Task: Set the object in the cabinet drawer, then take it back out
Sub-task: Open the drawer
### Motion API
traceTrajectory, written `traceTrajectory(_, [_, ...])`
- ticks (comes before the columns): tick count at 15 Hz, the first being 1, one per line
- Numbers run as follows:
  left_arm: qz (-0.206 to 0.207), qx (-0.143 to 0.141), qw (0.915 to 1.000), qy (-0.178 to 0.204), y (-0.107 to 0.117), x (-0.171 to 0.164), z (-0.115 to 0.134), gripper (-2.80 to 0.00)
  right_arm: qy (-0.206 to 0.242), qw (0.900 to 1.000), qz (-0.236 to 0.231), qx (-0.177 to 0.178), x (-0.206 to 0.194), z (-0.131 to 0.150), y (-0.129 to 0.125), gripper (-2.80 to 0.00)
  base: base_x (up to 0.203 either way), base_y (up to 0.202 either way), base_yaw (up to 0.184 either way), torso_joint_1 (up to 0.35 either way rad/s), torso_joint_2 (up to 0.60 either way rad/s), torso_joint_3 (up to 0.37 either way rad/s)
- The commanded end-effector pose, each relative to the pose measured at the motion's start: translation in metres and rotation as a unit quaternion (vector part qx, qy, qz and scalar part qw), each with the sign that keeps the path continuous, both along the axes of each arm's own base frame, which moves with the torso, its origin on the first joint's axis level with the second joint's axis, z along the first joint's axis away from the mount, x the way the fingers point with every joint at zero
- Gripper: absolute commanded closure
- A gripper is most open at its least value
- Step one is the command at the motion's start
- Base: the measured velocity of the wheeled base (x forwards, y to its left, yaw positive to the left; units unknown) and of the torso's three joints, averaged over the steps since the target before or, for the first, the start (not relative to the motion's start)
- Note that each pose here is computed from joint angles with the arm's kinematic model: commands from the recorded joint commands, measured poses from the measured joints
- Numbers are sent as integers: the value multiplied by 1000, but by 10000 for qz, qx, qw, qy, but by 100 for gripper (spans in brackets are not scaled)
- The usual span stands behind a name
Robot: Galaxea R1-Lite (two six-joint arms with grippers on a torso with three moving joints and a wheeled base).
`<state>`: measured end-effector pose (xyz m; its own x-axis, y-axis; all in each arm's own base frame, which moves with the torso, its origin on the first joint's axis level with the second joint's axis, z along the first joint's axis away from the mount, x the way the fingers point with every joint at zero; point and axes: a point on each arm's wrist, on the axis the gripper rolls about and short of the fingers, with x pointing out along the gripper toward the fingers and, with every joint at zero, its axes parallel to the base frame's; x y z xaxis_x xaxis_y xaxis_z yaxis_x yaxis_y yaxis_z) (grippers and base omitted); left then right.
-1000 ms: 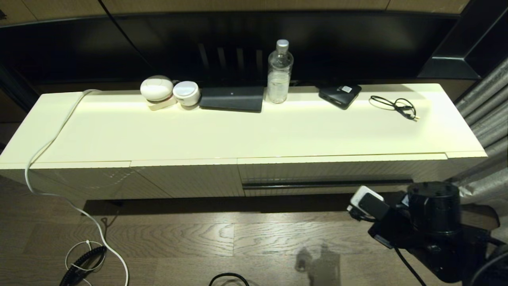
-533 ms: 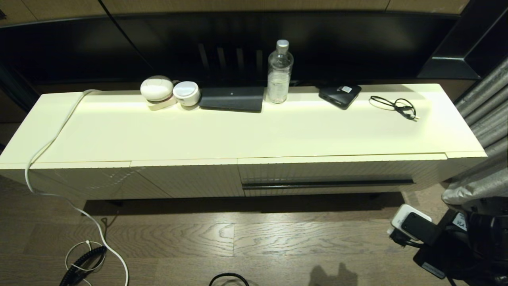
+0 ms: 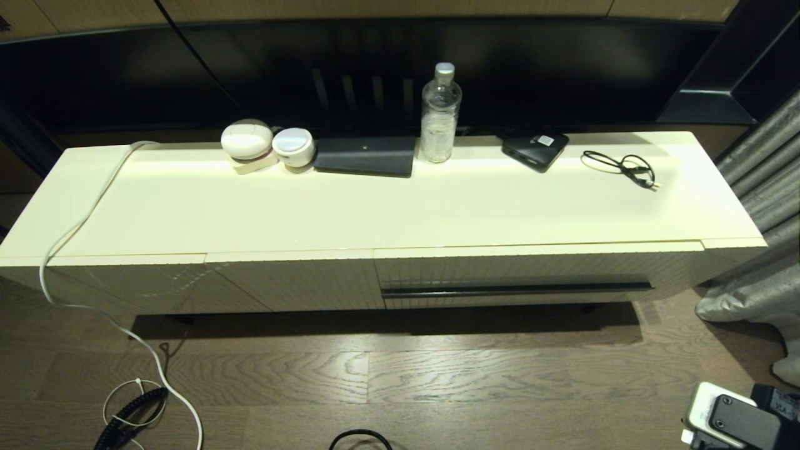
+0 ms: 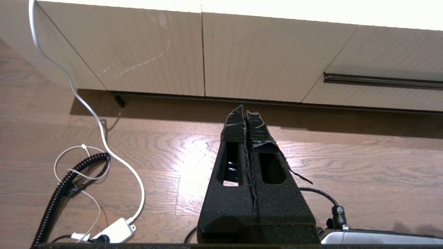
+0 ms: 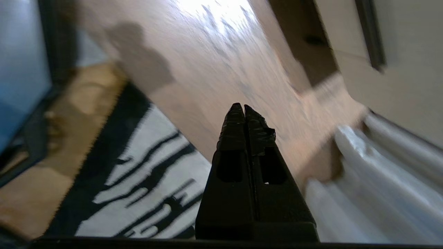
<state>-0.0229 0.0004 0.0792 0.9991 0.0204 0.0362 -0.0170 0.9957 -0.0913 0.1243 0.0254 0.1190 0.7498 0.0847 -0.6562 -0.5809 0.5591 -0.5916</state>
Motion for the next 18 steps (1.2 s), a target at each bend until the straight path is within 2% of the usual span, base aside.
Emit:
traceTrajectory(1, [5, -6, 10000, -11, 0, 0, 0, 0, -94, 9992, 307, 254, -2, 2, -6, 0, 0, 0, 0, 0, 0, 0])
traceTrajectory(5, [5, -6, 10000, -11, 0, 0, 0, 0, -159, 9970, 543, 536, 30, -5, -3, 0, 0, 0, 0, 0, 0, 0])
traceTrajectory(9, [5, -6, 10000, -11, 0, 0, 0, 0, -425, 9949, 676, 616, 66, -27, 2, 0, 0, 0, 0, 0, 0, 0])
traceTrajectory(11, [5, -6, 10000, -11, 0, 0, 0, 0, -687, 9913, 909, 653, 82, -36, 13, 0, 0, 0, 0, 0, 0, 0])
traceTrajectory(12, [5, -6, 10000, -11, 0, 0, 0, 0, -832, 9886, 1066, 667, 85, -39, 20, 0, 0, 0, 0, 0, 0, 0])
traceTrajectory(14, [5, -6, 10000, -11, 0, 0, 0, 0, -821, 9862, 1284, 647, 82, -41, 29, 0, 0, 0, 0, 0, 0, 0])
traceTrajectory(18, [5, -6, 10000, -11, 0, 0, 0, 0, -570, 9789, 1911, 448, 64, -47, 41, 0, 0, 0, 0, 0, 0, 0])
